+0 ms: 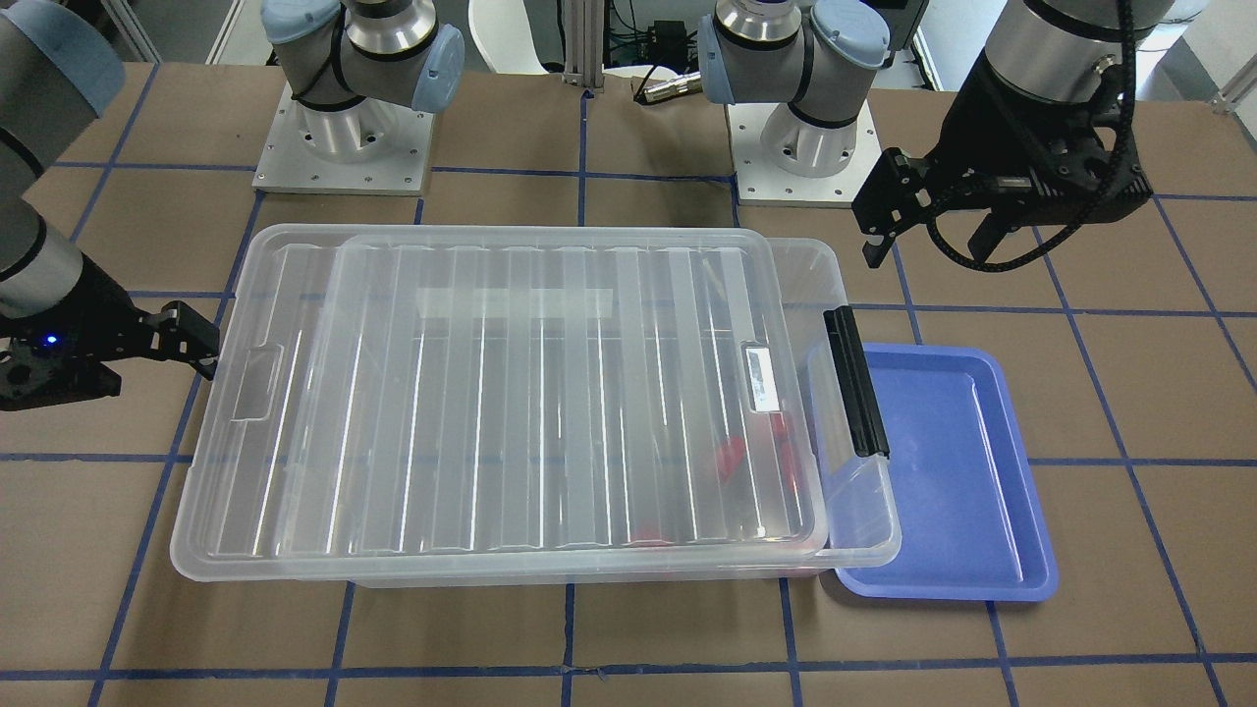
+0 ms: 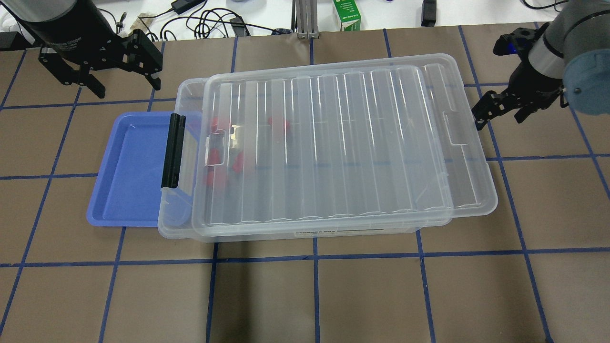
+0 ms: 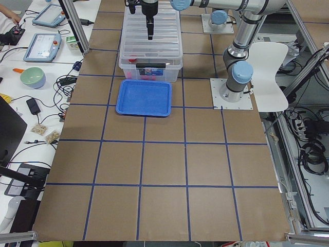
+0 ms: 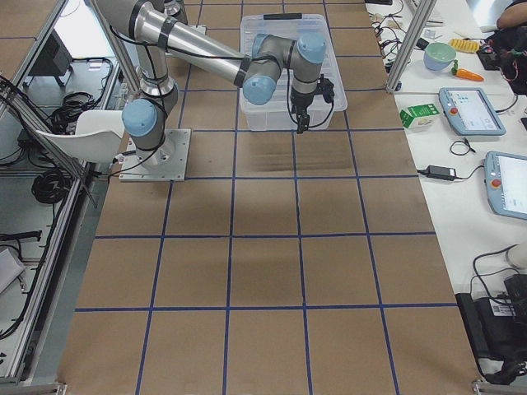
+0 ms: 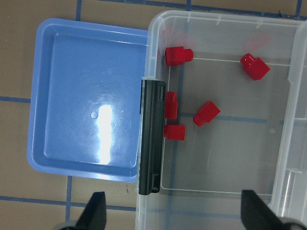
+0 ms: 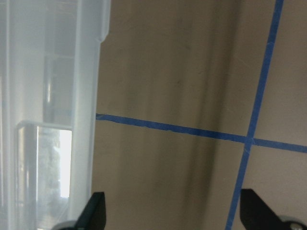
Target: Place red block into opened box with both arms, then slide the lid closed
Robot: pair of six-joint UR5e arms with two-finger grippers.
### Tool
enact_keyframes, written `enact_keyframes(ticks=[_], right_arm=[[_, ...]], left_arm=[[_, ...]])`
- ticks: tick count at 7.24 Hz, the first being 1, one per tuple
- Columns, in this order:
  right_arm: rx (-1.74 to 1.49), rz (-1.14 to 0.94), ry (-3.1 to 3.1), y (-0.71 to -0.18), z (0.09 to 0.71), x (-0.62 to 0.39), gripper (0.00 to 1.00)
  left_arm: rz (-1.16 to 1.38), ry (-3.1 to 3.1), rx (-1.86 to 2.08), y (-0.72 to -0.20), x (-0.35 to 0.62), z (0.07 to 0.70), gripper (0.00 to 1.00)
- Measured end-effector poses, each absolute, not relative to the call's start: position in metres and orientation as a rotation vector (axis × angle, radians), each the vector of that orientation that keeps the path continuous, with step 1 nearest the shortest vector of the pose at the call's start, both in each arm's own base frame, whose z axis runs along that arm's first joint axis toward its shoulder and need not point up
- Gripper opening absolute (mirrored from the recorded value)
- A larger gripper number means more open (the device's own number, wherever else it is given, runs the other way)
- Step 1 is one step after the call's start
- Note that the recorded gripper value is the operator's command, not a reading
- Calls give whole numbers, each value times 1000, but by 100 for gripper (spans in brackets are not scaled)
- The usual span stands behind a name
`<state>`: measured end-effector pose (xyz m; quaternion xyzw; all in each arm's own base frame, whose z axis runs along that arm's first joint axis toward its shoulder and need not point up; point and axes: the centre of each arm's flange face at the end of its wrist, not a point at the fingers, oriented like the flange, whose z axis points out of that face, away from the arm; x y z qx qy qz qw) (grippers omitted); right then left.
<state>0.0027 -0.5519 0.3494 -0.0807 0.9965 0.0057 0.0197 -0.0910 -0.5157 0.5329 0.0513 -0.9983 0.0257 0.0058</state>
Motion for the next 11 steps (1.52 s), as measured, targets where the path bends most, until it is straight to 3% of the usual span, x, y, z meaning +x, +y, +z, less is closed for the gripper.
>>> enact_keyframes(ticks=[6,8,11], right_arm=[[-249,-90,3119,-562,371,19,100],[-235,-135,3140,-553,429,18,100],[-199,-128,3143,-491,516,32,100]], left_arm=[[80,-3125,159,-516,-92,533,100],[81,-3125,160,-516,-91,533,100],[79,-3125,159,-516,-91,532,100]])
